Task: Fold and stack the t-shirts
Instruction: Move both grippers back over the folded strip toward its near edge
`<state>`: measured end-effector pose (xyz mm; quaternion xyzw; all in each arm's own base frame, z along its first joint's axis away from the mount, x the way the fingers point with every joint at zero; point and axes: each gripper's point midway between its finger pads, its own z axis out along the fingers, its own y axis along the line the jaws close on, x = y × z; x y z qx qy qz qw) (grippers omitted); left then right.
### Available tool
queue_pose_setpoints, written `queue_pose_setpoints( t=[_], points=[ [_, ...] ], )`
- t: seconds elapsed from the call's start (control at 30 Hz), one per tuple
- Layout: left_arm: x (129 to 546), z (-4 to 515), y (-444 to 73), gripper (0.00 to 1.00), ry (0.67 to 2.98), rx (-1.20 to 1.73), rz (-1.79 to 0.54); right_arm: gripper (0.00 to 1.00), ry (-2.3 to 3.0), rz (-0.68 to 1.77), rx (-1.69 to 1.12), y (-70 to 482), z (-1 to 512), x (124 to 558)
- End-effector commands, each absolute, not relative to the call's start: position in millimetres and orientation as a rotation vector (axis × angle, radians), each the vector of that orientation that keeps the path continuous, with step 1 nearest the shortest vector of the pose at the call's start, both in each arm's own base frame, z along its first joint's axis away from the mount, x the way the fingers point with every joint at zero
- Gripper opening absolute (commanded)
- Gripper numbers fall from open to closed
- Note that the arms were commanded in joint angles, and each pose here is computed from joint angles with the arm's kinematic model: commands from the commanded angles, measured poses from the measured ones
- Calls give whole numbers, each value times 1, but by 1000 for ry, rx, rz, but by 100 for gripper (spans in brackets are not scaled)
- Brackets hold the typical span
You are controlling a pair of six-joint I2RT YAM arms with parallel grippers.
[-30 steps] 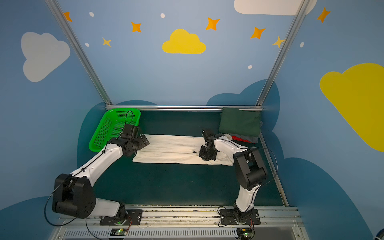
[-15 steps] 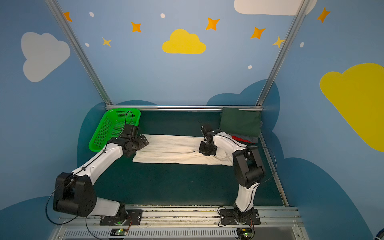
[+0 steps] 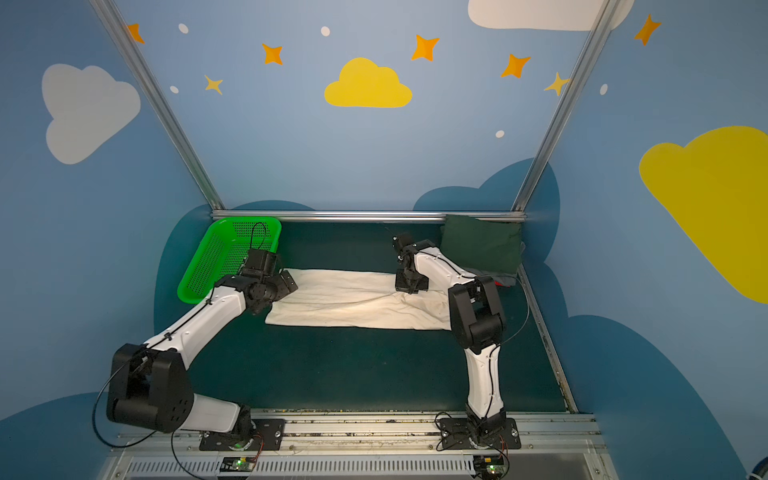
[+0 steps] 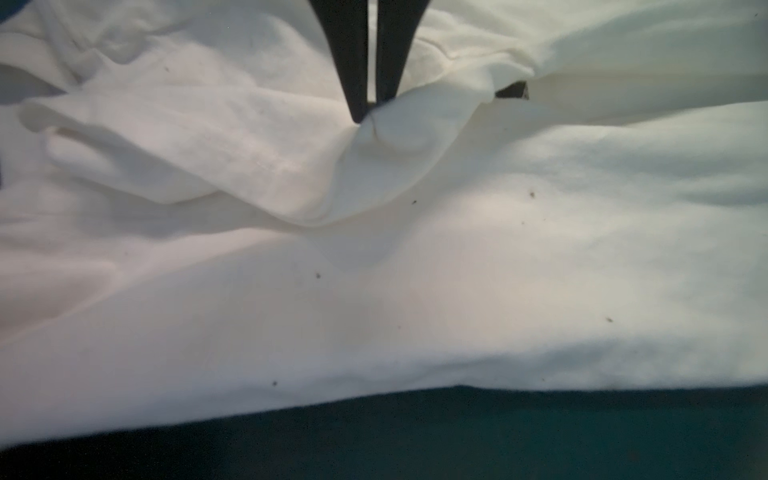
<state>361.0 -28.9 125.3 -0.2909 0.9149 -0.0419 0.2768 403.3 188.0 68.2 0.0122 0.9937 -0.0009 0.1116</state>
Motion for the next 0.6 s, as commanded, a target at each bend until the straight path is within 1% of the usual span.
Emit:
queue_pose_setpoints(
  t=[0.0, 0.4, 0.43, 0.47, 0.53, 0.57],
  points=[
    [356, 120, -24, 100, 2478, -773, -73, 0, 2894, -106, 4, 176, 77, 414],
    [354, 128, -31, 100, 2478, -720, -88, 0, 2912, -72, 21, 176, 77, 446],
    [353, 130, -32, 100, 2477, -714, -88, 6, 2908, -67, 5, 177, 80, 448],
    [352, 132, -33, 100, 2476, -707, -90, 22, 2899, -68, -2, 176, 85, 449],
    [349, 137, -38, 100, 2473, -680, -98, 60, 2878, -49, 20, 168, 97, 450],
    [348, 139, -41, 100, 2471, -664, -104, 67, 2874, -38, 35, 163, 102, 450]
  ],
)
